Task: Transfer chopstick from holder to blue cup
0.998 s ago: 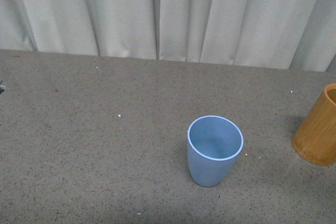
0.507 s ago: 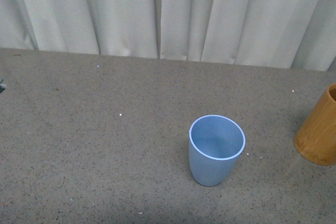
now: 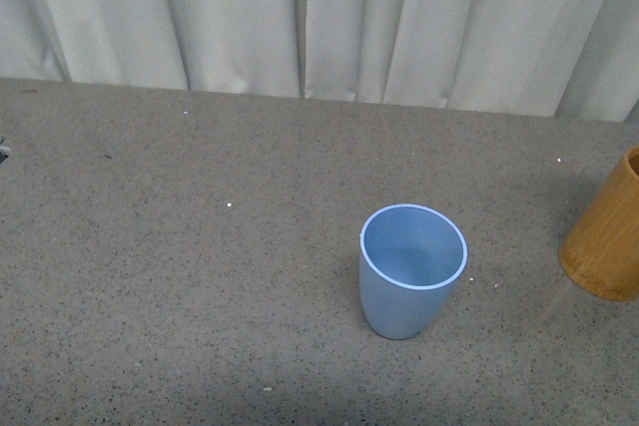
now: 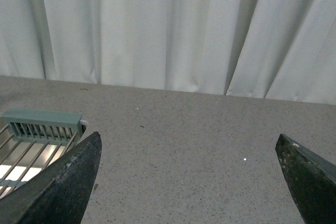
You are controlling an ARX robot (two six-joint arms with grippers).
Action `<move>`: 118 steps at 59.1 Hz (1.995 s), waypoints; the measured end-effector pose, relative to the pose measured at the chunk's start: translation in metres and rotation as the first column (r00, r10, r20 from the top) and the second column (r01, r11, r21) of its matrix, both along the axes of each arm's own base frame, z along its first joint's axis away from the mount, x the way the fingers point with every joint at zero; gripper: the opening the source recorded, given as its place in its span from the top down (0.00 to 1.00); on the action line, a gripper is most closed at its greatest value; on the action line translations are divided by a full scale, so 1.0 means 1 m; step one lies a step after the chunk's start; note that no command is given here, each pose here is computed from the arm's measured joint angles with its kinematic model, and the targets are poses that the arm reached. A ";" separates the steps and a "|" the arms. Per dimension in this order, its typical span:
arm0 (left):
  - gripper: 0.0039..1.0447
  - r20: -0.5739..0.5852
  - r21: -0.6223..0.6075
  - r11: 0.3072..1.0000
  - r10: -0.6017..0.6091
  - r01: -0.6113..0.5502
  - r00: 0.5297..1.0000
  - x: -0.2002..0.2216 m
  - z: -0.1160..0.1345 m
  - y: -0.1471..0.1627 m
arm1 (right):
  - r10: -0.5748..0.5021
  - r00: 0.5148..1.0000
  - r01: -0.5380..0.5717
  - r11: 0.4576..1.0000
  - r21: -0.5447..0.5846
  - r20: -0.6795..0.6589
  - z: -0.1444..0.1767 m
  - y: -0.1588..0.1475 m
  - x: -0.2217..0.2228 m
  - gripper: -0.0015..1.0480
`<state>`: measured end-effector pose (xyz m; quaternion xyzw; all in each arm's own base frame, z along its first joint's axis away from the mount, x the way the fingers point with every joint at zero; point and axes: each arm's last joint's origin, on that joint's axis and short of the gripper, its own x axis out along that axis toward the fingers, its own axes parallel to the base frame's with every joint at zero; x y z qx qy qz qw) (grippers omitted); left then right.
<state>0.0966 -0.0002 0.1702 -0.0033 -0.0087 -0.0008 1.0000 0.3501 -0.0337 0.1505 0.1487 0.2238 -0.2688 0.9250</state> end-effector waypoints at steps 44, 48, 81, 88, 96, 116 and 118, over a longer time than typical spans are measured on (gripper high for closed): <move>0.06 0.000 0.000 1.000 0.000 0.000 1.000 0.000 0.000 0.000 | 0.034 0.999 -0.034 0.999 -0.005 0.011 -0.019 0.012 0.001 0.97; 0.06 0.000 0.000 1.000 0.000 0.000 1.000 0.000 0.000 0.000 | 0.033 0.999 -0.033 0.999 -0.005 0.013 -0.020 0.012 0.000 0.97; 0.06 0.000 0.000 1.000 0.000 0.000 1.000 0.000 0.000 0.000 | 0.009 0.999 -0.009 1.000 0.003 0.047 -0.007 0.002 -0.022 0.97; 0.06 0.000 0.000 1.000 0.000 0.000 1.000 0.000 0.000 0.000 | 0.007 0.997 -0.008 1.000 0.008 0.081 0.004 -0.003 -0.027 0.97; 0.06 0.000 0.000 1.000 0.000 0.000 1.000 0.000 0.000 0.000 | 0.005 0.992 -0.007 1.000 0.010 0.125 0.020 -0.006 -0.032 0.97; 0.06 0.000 0.000 1.000 0.000 0.000 1.000 0.000 0.000 0.000 | 0.020 0.971 -0.008 0.999 -0.051 0.240 0.070 -0.005 -0.039 0.97; 0.06 0.000 0.000 1.000 0.000 0.000 1.000 0.000 0.000 0.000 | 0.022 0.967 -0.007 0.998 -0.057 0.254 0.077 -0.005 -0.041 0.97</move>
